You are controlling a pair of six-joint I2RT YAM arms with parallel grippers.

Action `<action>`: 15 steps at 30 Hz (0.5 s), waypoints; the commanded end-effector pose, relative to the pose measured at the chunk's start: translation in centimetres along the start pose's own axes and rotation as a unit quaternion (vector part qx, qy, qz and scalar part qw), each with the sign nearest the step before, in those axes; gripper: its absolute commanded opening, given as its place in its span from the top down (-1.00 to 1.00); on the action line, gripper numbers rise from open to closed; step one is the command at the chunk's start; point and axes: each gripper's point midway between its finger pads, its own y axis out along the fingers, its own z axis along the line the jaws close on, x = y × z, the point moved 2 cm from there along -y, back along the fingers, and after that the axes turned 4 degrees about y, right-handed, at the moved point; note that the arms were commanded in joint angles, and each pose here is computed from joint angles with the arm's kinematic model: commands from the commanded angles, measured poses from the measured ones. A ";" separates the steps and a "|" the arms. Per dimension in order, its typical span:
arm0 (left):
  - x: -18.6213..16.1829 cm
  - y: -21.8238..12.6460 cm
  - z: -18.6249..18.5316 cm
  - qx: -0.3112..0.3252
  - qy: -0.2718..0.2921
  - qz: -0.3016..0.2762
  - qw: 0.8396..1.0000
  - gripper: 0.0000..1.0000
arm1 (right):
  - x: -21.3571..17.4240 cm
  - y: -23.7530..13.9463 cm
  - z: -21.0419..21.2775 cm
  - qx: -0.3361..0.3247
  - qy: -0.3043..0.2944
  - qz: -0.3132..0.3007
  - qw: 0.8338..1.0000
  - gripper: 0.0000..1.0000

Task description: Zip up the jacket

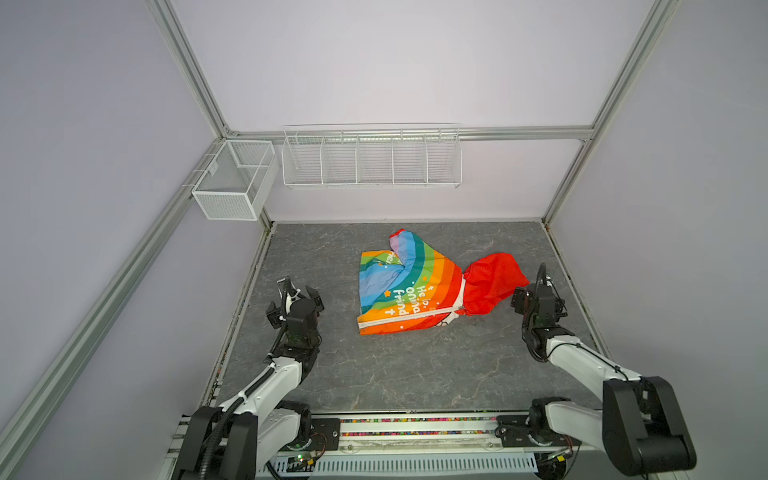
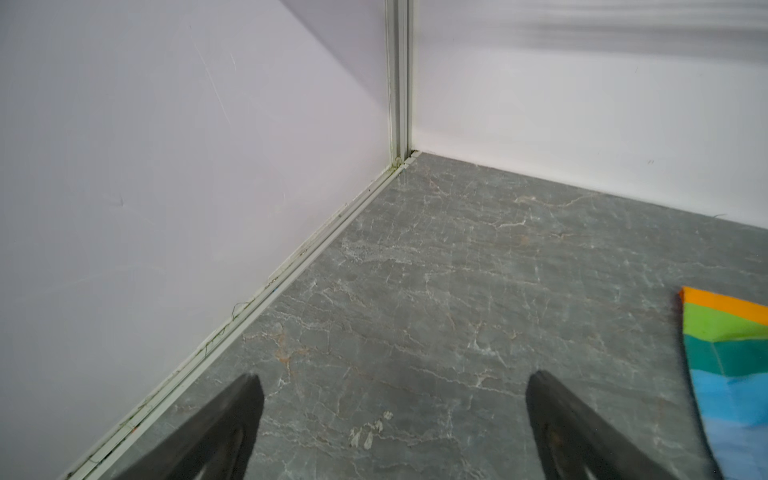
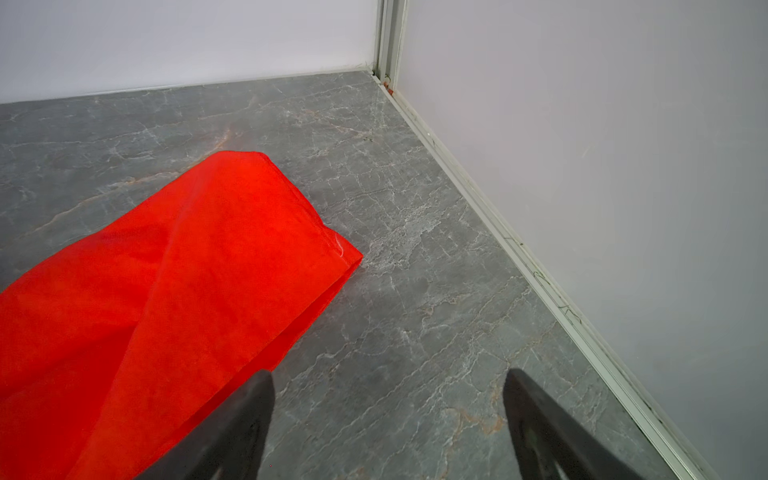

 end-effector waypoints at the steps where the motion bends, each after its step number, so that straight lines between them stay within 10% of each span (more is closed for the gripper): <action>1: 1.1 0.3 0.5 0.021 -0.011 -0.041 0.999 -0.99 | 2.3 -0.4 0.2 0.004 0.012 -0.059 0.998 -0.77; 15: 1.2 1.9 -1.4 -0.004 -0.003 -0.095 0.995 -0.99 | 3.0 -0.2 0.9 0.020 0.005 -0.113 0.993 -0.78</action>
